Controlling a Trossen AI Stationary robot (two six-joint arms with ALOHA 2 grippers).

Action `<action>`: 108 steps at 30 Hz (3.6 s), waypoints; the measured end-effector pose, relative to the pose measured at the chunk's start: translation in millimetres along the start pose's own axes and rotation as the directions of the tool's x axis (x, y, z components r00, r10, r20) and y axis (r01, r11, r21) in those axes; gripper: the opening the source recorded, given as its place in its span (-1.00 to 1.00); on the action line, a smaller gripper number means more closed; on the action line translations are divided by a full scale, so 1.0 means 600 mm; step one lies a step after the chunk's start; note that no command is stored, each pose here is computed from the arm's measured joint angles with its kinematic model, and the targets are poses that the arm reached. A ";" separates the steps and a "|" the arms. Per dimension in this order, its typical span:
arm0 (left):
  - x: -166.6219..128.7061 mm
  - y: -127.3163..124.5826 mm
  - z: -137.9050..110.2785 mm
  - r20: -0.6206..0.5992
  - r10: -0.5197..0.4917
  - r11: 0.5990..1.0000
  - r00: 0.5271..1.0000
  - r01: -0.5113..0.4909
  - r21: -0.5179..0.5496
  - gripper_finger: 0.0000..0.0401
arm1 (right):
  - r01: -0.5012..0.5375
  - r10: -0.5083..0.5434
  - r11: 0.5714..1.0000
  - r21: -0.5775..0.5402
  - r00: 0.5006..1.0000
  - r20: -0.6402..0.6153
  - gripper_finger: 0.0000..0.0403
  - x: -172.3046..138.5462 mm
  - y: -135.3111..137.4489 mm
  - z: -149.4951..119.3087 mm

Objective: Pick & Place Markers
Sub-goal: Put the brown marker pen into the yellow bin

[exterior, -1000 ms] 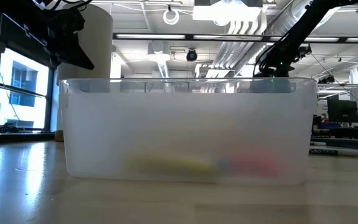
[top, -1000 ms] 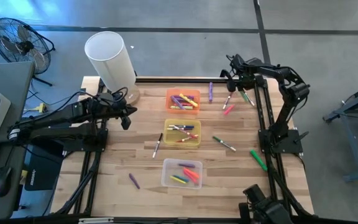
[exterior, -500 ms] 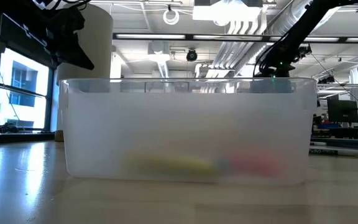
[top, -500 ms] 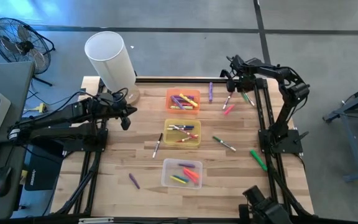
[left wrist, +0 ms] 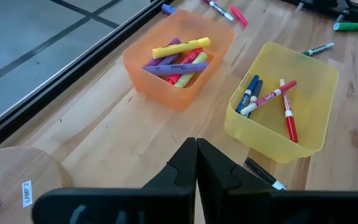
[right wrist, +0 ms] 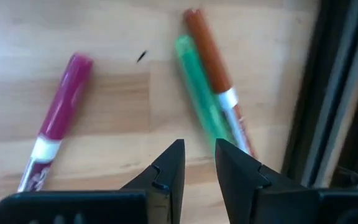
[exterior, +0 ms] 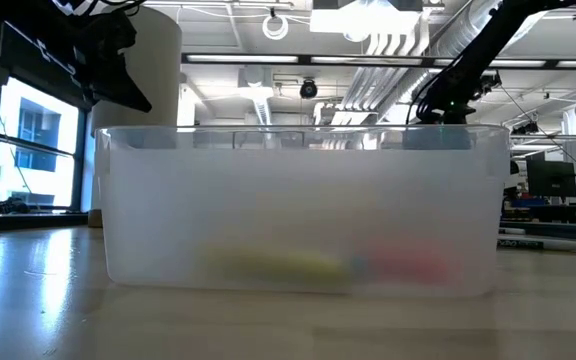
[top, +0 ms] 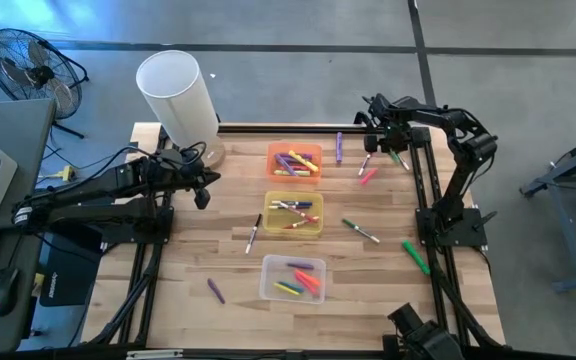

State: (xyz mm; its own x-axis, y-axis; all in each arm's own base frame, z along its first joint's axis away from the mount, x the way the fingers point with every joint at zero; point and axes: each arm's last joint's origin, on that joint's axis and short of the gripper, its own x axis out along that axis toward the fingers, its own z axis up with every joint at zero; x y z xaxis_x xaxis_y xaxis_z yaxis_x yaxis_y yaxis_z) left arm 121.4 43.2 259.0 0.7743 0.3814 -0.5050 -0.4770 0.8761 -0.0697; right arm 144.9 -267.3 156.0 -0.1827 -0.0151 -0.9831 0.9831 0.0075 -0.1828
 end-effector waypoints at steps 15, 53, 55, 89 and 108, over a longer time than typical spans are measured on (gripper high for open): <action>0.000 0.000 0.000 0.000 0.001 1.000 1.000 -0.001 0.019 -1.00 | -0.078 0.074 0.997 -0.026 0.988 -0.139 -0.64 -0.005 0.004 -0.021; -0.006 0.009 -0.013 -0.053 0.136 0.985 0.989 -0.129 0.115 -1.00 | -0.239 0.243 0.965 0.105 0.970 -0.029 -1.00 -0.055 0.030 -0.038; -0.006 0.009 -0.013 -0.050 0.139 0.985 0.989 -0.132 0.115 -1.00 | -0.089 0.090 0.996 0.010 0.995 -0.044 -1.00 -0.056 0.033 -0.060; -0.005 0.007 -0.007 -0.017 0.117 0.993 0.993 -0.117 -0.012 -1.00 | 0.378 -0.389 0.875 -0.303 0.921 0.025 -1.00 0.039 0.032 -0.002; -0.006 0.007 -0.007 -0.016 0.116 0.993 0.993 -0.116 -0.003 -1.00 | -0.036 -0.013 0.922 -0.386 0.992 -0.123 -1.00 -0.022 0.062 -0.048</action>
State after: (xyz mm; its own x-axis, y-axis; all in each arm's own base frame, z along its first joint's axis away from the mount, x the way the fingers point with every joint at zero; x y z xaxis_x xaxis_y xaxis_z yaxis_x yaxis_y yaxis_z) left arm 115.1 44.5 256.9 0.7068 0.4755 -0.5238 -0.5650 0.8250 -0.0135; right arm 183.4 -237.8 161.9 -0.1951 0.1078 -0.9748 0.9090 0.3930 -0.1385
